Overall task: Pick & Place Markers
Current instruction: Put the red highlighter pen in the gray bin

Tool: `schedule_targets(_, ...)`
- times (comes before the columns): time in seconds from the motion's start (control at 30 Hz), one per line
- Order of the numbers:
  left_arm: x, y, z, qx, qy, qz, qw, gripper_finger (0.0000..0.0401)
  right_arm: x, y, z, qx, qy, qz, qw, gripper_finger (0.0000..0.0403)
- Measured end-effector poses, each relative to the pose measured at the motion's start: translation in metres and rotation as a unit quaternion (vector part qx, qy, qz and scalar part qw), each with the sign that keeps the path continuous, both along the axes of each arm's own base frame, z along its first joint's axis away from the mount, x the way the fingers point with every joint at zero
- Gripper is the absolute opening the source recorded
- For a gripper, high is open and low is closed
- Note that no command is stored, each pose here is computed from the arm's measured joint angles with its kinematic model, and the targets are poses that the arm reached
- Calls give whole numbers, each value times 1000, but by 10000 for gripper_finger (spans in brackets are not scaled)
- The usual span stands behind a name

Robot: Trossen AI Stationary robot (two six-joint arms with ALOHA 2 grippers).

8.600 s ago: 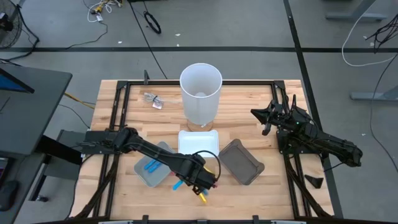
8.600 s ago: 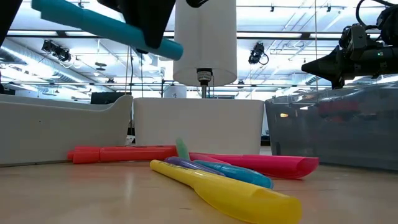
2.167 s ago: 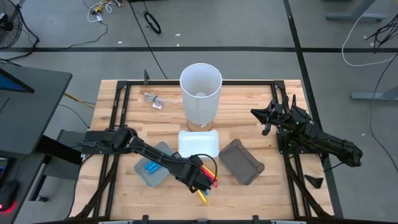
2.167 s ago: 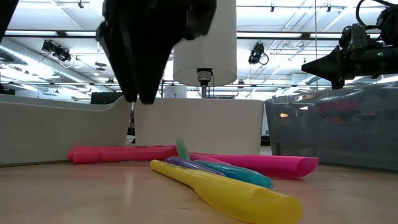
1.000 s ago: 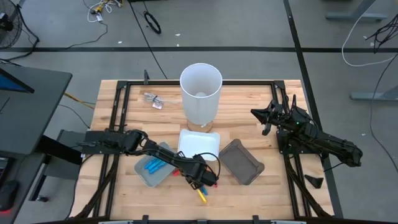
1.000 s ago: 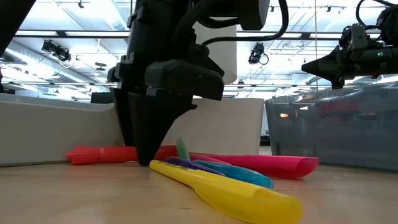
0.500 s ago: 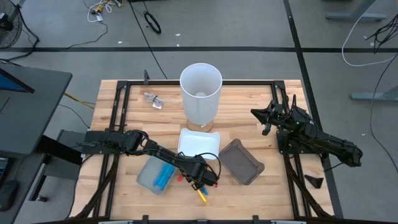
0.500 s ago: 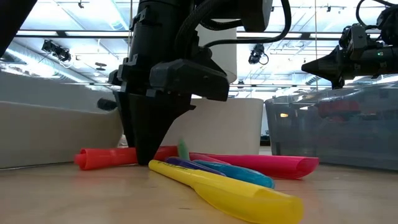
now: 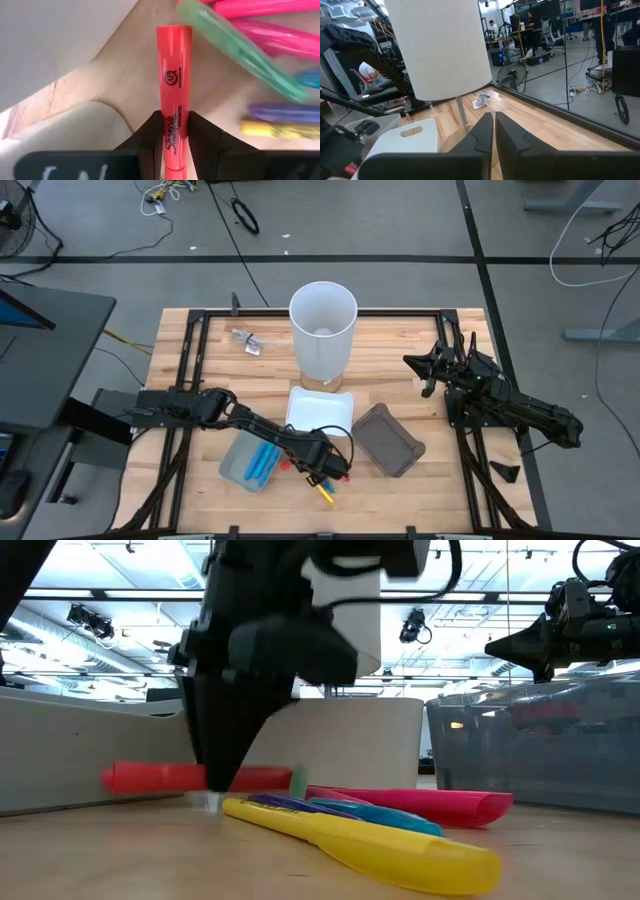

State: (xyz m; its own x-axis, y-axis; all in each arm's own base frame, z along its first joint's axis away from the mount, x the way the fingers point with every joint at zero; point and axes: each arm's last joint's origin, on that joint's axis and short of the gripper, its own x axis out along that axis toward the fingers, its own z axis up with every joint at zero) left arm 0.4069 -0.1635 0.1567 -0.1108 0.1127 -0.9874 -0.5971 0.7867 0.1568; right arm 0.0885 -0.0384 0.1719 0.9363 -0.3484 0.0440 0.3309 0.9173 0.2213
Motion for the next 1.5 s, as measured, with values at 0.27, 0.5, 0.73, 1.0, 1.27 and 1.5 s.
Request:
schedule_targets(0.27, -8, -2, 34, -8, -39, 47, 998, 81, 0, 0, 0, 0, 0, 0, 1000, 24)
schedule_targets(0.5, -19, -8, 65, -28, -71, 79, 994, 81, 0, 0, 0, 0, 0, 0, 1000, 24)
schedule_targets(0.73, -27, -11, 81, -42, -81, 107, 990, 82, 0, 0, 0, 0, 0, 0, 1000, 24)
schedule_targets(1.0, -33, -10, 91, -44, -87, 132, 986, 82, 0, 0, 0, 0, 0, 0, 1000, 24)
schedule_targets(1.27, -35, -15, 91, -40, -89, 136, 986, 82, 0, 0, 0, 0, 0, 0, 1000, 24)
schedule_targets(1.5, -44, -22, 97, -18, -96, 142, 985, 82, 0, 0, 0, 0, 0, 0, 1000, 24)
